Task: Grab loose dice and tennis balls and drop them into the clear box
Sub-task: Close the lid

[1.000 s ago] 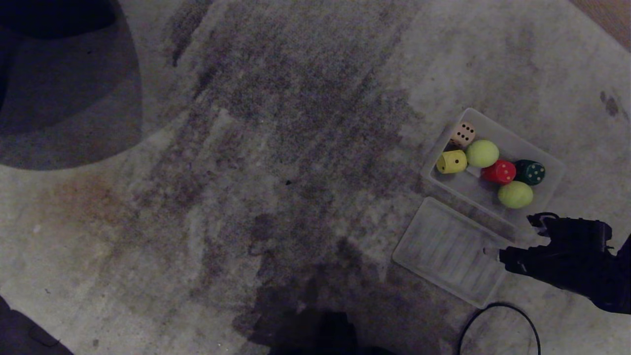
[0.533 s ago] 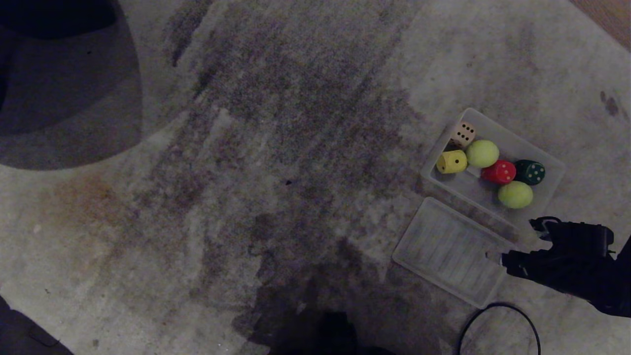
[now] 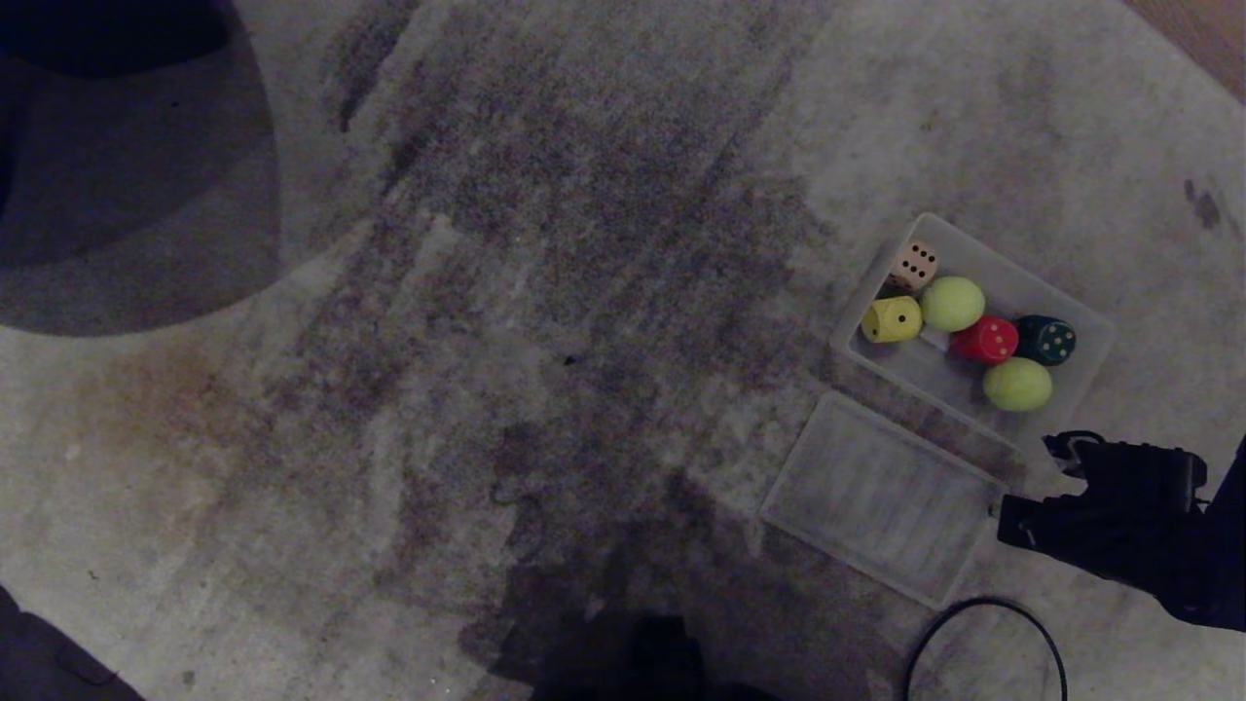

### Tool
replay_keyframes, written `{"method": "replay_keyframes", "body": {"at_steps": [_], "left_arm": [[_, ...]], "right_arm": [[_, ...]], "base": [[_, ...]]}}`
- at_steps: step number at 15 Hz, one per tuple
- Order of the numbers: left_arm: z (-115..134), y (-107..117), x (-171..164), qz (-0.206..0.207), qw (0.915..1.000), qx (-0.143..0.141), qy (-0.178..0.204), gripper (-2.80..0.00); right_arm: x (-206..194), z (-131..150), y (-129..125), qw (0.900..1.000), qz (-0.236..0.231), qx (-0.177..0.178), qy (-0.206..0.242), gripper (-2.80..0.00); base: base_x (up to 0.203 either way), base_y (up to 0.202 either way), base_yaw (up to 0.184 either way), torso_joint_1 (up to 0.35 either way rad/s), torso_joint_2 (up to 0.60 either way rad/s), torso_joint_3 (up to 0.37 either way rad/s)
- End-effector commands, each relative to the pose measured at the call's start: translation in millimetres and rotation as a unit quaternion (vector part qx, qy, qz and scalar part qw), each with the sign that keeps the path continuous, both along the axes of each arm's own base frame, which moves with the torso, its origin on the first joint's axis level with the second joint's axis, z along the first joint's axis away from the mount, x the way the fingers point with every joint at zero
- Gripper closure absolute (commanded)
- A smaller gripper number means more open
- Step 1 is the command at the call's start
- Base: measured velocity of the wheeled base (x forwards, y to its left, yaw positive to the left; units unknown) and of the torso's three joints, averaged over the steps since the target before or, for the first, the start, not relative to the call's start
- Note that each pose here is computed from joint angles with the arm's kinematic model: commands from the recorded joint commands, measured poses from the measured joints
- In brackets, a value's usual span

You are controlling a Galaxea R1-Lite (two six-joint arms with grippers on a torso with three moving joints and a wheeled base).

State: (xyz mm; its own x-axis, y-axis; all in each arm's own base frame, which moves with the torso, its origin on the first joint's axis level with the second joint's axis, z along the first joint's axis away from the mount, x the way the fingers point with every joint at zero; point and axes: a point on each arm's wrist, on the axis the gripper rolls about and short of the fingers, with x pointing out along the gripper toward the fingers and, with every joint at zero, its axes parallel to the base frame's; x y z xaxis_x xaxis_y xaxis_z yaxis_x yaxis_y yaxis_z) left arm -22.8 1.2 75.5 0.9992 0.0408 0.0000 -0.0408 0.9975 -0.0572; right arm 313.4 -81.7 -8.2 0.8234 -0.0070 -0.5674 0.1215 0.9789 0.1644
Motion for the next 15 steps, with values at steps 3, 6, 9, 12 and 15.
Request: {"method": "replay_keyframes", "body": {"at_steps": [3,6,9,12,15], "left_arm": [[-0.3,0.0,0.2,0.0,1.0,-0.001,0.001,0.0],[-0.3,0.0,0.2,0.0,1.0,-0.001,0.001,0.0],[-0.4,0.0,0.2,0.0,1.0,-0.001,0.001,0.0],[-0.3,0.0,0.2,0.0,1.0,-0.001,0.001,0.0],[-0.4,0.0,0.2,0.0,1.0,-0.001,0.001,0.0]], "right_arm": [[18.9,10.9,2.7,0.998,-0.006,0.016,-0.052,0.0],[21.2,18.4,4.0,0.998,-0.007,0.021,-0.065,0.0],[25.0,22.1,4.1,0.997,-0.005,0.018,-0.075,0.0],[24.1,25.2,4.4,0.997,-0.004,0.018,-0.078,-2.8],[25.5,28.9,5.1,0.995,0.016,0.028,-0.094,-2.8]], "base": [[0.0,0.0,0.0,0.0,0.0,0.0],[0.0,0.0,0.0,0.0,0.0,0.0],[0.0,0.0,0.0,0.0,0.0,0.0],[0.0,0.0,0.0,0.0,0.0,0.0],[0.0,0.0,0.0,0.0,0.0,0.0]]}}
